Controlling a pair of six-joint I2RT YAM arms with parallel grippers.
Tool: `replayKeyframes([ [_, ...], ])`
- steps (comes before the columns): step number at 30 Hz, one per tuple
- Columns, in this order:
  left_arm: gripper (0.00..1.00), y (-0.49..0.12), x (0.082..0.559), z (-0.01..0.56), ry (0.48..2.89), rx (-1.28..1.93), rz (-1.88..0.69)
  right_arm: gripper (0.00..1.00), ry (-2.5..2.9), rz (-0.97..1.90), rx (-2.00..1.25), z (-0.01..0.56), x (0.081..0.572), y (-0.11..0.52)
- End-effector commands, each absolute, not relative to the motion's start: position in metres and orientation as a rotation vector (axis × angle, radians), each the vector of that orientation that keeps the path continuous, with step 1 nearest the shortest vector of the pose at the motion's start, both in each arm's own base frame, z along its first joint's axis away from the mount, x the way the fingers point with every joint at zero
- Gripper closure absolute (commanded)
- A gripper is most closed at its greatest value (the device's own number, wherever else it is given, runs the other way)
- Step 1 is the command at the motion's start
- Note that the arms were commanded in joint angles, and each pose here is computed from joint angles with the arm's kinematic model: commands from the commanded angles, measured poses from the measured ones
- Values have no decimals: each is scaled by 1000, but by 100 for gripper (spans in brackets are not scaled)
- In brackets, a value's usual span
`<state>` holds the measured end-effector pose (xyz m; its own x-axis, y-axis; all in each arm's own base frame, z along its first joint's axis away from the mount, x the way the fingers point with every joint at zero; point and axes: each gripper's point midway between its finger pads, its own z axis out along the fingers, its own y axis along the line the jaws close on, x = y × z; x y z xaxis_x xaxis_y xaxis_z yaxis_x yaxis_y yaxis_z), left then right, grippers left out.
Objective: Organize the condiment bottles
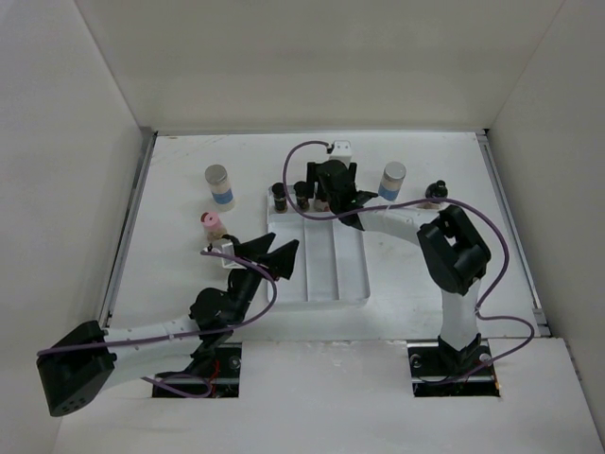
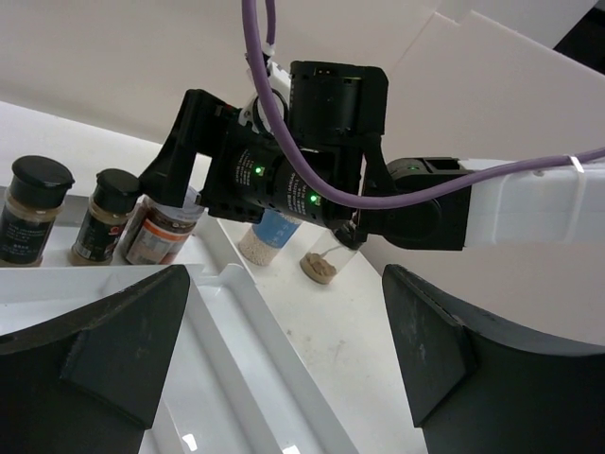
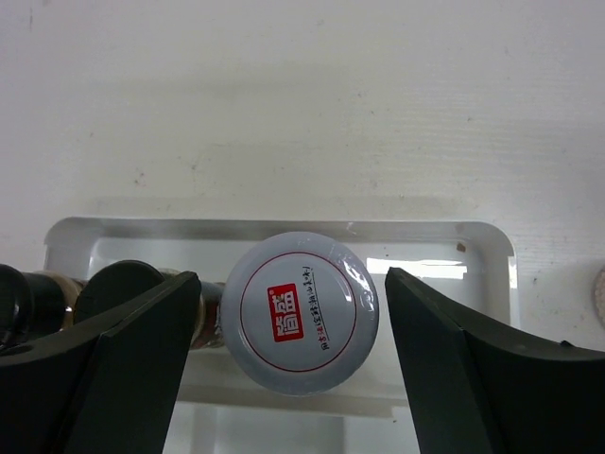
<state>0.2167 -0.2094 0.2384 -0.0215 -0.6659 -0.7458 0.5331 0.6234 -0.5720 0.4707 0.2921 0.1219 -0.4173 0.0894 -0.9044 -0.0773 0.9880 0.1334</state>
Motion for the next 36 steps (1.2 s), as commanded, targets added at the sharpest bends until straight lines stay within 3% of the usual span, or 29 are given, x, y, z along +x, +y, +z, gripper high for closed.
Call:
replayKeyframes([
  [1, 17, -202, 217, 246, 1240, -148, -957, 13, 1879, 257, 91, 173, 475, 289],
  [10, 22, -191, 234, 247, 1309, -228, -842, 14, 1813, 309, 138, 215, 430, 249],
  [12, 28, -188, 239, 245, 1354, -252, -779, 26, 1802, 317, 141, 217, 417, 239],
  [16, 44, -170, 251, 246, 1443, -308, -612, 64, 1795, 329, 135, 216, 388, 222],
  [18, 48, -158, 255, 252, 1470, -335, -532, 70, 1795, 347, 116, 214, 371, 220],
  [23, 50, -123, 270, 264, 1544, -384, -306, 63, 1787, 384, 84, 207, 342, 217],
  [29, 39, -76, 290, 274, 1605, -472, -93, 47, 1754, 425, 68, 207, 329, 213],
  [36, 38, -53, 330, 241, 1772, -521, -76, 31, 1706, 458, 82, 207, 327, 212],
])
